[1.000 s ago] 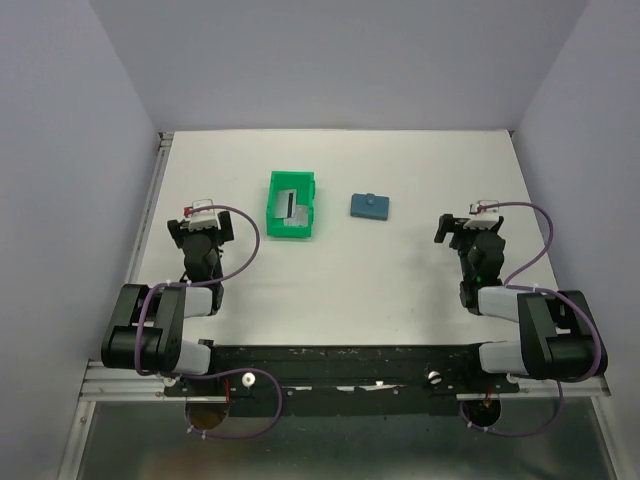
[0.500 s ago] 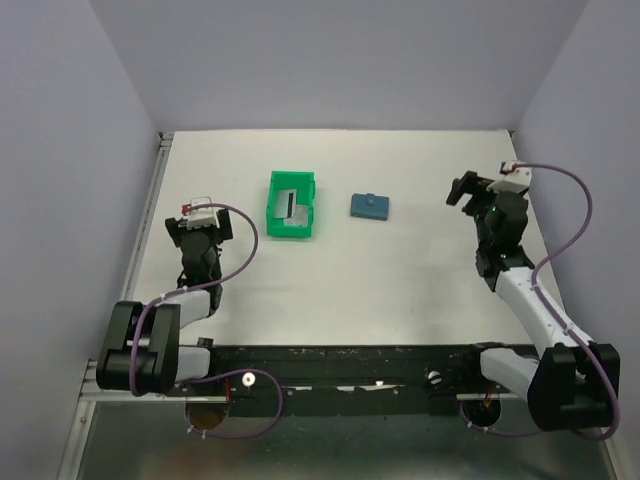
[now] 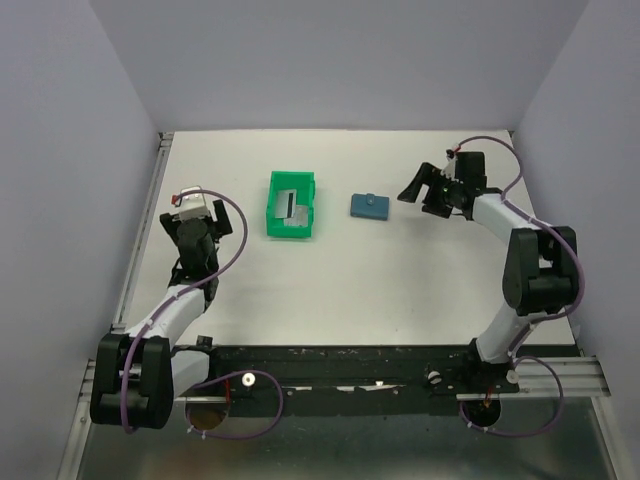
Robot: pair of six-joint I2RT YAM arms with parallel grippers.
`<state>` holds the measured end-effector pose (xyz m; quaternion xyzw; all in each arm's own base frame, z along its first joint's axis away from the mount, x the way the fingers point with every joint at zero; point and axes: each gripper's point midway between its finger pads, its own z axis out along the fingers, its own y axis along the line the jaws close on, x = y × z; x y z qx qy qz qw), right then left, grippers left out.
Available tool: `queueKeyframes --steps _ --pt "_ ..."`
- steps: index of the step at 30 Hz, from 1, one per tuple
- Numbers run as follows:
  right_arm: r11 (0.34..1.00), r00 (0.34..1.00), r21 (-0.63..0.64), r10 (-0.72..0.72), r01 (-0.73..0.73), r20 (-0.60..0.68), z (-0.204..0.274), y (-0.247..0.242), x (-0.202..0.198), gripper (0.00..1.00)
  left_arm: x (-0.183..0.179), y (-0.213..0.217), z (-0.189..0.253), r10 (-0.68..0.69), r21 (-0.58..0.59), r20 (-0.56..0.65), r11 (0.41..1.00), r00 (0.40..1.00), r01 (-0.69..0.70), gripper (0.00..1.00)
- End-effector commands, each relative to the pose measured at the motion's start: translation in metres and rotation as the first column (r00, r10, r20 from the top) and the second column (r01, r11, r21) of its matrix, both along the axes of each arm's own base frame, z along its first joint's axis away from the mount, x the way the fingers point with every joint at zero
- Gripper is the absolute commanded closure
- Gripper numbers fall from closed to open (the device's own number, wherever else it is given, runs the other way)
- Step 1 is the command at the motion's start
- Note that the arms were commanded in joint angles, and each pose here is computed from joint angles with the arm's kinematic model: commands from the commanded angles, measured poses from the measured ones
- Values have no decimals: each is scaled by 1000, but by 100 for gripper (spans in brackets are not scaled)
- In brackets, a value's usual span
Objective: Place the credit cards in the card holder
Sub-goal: Pick up the card holder from the center of the board.
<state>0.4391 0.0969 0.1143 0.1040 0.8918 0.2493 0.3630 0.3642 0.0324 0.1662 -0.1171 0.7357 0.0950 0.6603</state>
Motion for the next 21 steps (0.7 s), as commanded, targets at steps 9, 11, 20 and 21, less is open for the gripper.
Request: queueKeyframes --steps 9,11,20,21 --pt "970 968 234 119 -66 -222 -47 38 20 12 -11 19 -8 167 -90 -92 980 982 -175 1" --pt "967 964 247 125 -64 -237 -54 40 26 15 -12 19 -7 174 -100 -85 978 981 -183 1" --pt "961 947 271 135 -53 -291 -71 44 43 21 -10 2 -5 52 -93 -59 994 997 -57 1" --pt "959 947 277 143 -60 -287 -69 45 46 22 -10 2 -4 57 -93 -58 994 997 -62 1"
